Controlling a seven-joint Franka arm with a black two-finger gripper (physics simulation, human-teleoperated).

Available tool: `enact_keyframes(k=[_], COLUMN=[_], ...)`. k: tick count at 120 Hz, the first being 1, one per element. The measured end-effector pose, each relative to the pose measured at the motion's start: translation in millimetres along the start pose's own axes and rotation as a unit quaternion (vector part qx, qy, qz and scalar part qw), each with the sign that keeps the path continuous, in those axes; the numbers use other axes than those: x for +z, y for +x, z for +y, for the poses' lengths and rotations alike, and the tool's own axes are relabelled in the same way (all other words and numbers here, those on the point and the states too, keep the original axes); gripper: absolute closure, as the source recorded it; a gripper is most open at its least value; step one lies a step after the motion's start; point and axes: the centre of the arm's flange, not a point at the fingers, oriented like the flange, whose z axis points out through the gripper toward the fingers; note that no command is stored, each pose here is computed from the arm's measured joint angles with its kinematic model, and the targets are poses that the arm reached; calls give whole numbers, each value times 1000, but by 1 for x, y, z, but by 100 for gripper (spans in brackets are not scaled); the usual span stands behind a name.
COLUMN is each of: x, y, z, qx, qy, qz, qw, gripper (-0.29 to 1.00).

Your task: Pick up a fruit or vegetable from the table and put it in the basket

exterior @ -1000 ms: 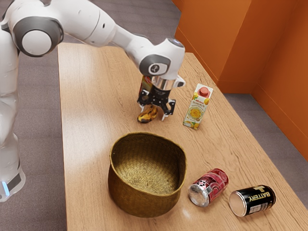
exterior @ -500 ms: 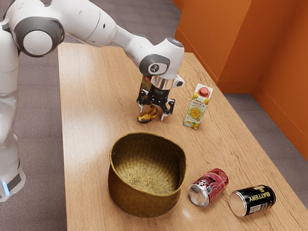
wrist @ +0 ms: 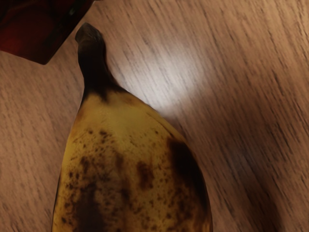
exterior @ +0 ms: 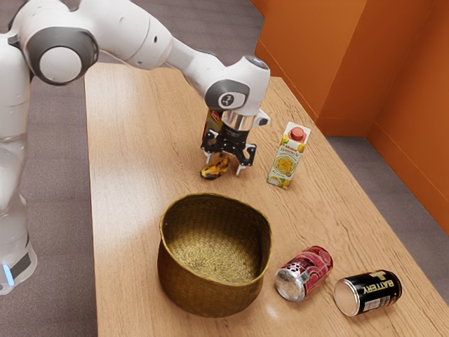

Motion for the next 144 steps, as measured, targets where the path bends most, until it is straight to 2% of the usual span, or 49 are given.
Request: enact_keyframes(k=[76, 144], x=[4, 4], y=[2, -1], z=[4, 7], qx=[3, 11], qy=[4, 6], qz=[3, 7], qw=[1000, 1000], gripper=[0, 23])
